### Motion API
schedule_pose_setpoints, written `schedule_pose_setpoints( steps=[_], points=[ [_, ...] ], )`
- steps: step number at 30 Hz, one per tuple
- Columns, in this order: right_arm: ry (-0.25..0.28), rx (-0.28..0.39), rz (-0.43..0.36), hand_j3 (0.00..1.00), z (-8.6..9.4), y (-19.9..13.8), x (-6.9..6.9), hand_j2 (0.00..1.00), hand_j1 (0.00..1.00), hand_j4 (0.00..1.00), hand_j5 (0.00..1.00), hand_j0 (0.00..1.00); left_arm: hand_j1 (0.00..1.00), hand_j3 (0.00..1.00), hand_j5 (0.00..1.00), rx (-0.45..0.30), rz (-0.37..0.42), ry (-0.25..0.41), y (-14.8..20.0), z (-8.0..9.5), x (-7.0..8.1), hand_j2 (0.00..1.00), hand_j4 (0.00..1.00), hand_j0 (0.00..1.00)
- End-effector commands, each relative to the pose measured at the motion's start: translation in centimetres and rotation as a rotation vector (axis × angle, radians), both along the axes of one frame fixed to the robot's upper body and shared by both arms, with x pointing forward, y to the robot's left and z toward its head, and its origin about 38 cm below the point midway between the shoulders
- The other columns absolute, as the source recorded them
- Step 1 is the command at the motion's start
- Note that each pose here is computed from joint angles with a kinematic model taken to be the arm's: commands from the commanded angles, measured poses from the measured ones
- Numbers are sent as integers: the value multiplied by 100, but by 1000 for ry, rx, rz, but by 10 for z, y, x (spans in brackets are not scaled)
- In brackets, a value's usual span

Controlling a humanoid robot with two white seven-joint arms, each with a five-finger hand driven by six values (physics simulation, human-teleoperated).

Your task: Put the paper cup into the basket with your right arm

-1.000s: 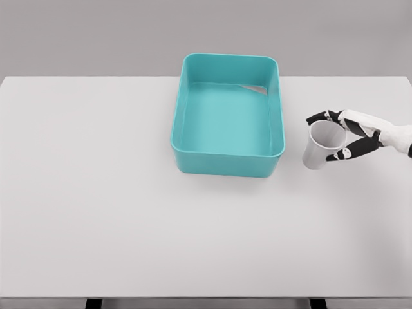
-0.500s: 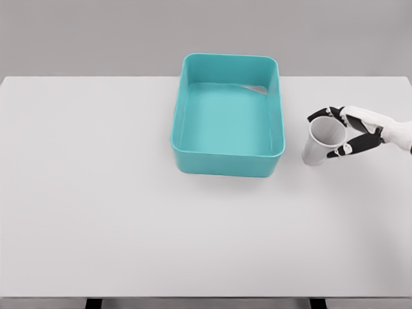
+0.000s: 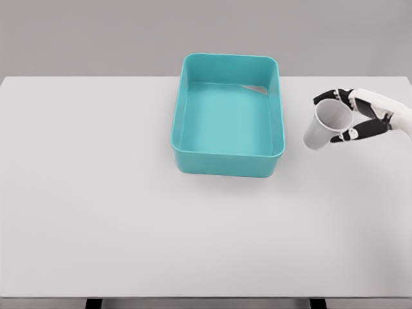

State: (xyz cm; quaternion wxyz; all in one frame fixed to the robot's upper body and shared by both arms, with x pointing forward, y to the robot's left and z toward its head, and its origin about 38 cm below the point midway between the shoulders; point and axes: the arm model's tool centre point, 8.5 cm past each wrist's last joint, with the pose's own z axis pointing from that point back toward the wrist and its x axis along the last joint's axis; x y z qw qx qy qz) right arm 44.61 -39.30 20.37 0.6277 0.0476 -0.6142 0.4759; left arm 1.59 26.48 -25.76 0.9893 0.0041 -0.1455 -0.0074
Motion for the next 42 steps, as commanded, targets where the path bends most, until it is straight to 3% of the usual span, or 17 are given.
schedule_pose_setpoints(
  steps=[1,13,25,39,42],
  points=[
    [-16,15,-9,79,7,-2,1,79,79,79,79,79,100,100,100,0,1,-1,0,0,0,100,100,100],
    [-68,60,10,79,23,12,10,79,79,79,79,79,100,100,100,0,1,1,0,0,0,100,100,100],
    [-139,86,67,75,53,37,17,75,75,75,75,75,100,100,100,0,1,1,0,0,0,100,100,100],
    [-194,175,133,74,67,85,35,74,74,74,74,74,100,100,100,0,1,-1,0,0,0,100,100,100],
    [-172,185,135,73,63,96,39,73,73,73,73,73,100,100,100,0,1,-1,0,0,0,100,100,100]
  ],
)
